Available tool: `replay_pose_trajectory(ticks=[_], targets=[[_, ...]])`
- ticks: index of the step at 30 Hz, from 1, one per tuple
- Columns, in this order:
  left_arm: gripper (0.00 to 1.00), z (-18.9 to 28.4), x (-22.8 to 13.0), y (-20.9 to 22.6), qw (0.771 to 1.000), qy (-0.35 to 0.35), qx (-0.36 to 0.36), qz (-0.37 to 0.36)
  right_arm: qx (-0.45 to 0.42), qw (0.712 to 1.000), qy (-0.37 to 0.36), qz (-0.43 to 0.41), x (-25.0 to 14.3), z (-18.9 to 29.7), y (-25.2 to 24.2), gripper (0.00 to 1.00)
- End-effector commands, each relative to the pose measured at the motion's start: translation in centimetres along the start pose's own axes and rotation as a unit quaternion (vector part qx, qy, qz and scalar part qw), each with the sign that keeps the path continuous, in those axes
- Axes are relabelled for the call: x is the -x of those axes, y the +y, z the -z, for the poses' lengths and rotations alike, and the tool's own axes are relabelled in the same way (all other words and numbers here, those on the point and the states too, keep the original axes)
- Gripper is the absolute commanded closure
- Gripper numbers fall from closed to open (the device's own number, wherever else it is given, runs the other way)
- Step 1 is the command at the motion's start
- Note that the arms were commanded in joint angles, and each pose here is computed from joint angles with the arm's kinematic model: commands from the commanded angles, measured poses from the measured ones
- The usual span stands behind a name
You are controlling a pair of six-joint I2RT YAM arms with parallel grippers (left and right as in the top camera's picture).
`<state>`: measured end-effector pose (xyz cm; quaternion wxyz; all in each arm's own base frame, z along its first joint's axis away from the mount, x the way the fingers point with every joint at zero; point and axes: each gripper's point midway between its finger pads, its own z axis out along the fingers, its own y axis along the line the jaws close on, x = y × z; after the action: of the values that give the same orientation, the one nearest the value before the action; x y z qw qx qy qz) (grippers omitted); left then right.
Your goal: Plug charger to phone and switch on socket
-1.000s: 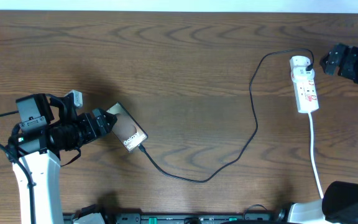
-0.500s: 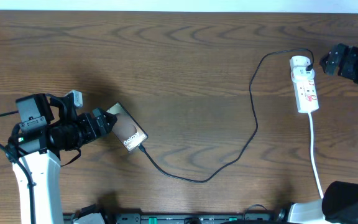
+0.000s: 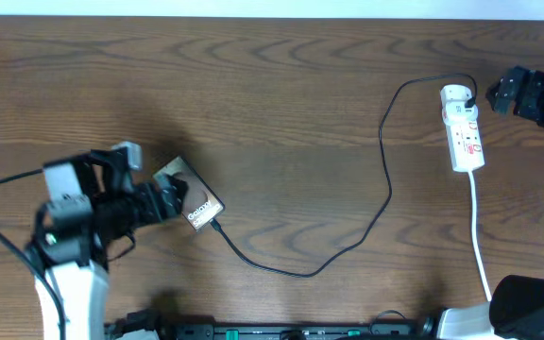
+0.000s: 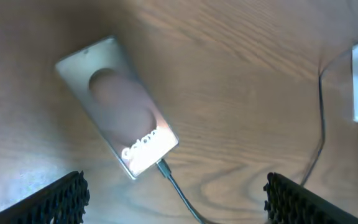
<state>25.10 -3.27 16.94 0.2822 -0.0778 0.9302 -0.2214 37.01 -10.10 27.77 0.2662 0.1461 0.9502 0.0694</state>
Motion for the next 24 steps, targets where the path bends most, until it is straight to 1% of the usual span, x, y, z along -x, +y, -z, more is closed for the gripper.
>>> replay_pose_trajectory(ticks=[1,3,6,9,11,13,15,16,18,19,21,22,24], targets=[[0.10,0.3,-0.8,-0.5,0.996,-0.049,0.030,-0.072,-0.001,1.000,-0.003,-0.004,0.1,0.2,0.1,0.01],[0.10,0.6,-1.2,-1.4,0.990,-0.090,0.021,-0.108,-0.001,1.000,-0.003,-0.004,0.1,0.2,0.1,0.01],[0.10,1.1,-1.3,-2.2,0.979,-0.148,0.001,-0.140,-0.001,1.000,-0.003,-0.004,0.1,0.2,0.1,0.01],[0.10,2.0,-0.6,-2.8,0.960,-0.229,-0.018,-0.158,-0.001,1.000,-0.003,-0.004,0.1,0.2,0.1,0.01],[0.10,2.8,0.2,-3.4,0.940,-0.289,-0.031,-0.179,-0.001,1.000,-0.003,-0.004,0.1,0.2,0.1,0.01],[0.10,3.9,1.1,-4.0,0.914,-0.350,-0.042,-0.199,-0.001,1.000,-0.003,-0.004,0.1,0.2,0.1,0.01],[0.10,5.4,1.9,-4.5,0.881,-0.417,-0.051,-0.218,-0.001,1.000,-0.003,-0.004,0.1,0.2,0.1,0.01],[0.10,5.9,2.0,-4.6,0.869,-0.438,-0.053,-0.223,-0.001,1.000,-0.003,-0.004,0.1,0.2,0.1,0.01],[0.10,7.3,2.4,-4.8,0.838,-0.488,-0.056,-0.237,-0.001,1.000,-0.003,-0.004,0.1,0.2,0.1,0.01],[0.10,7.7,2.4,-4.9,0.827,-0.505,-0.057,-0.241,-0.001,1.000,-0.003,-0.004,0.1,0.2,0.1,0.01],[0.10,8.5,2.6,-4.6,0.805,-0.538,-0.051,-0.243,-0.001,1.000,-0.003,-0.004,0.1,0.2,0.1,0.01],[0.10,8.7,2.6,-4.5,0.798,-0.549,-0.049,-0.245,-0.001,1.000,-0.003,-0.004,0.1,0.2,0.1,0.01],[0.10,8.7,2.8,-4.1,0.793,-0.557,-0.041,-0.242,-0.001,1.000,-0.003,-0.004,0.1,0.2,0.1,0.01]])
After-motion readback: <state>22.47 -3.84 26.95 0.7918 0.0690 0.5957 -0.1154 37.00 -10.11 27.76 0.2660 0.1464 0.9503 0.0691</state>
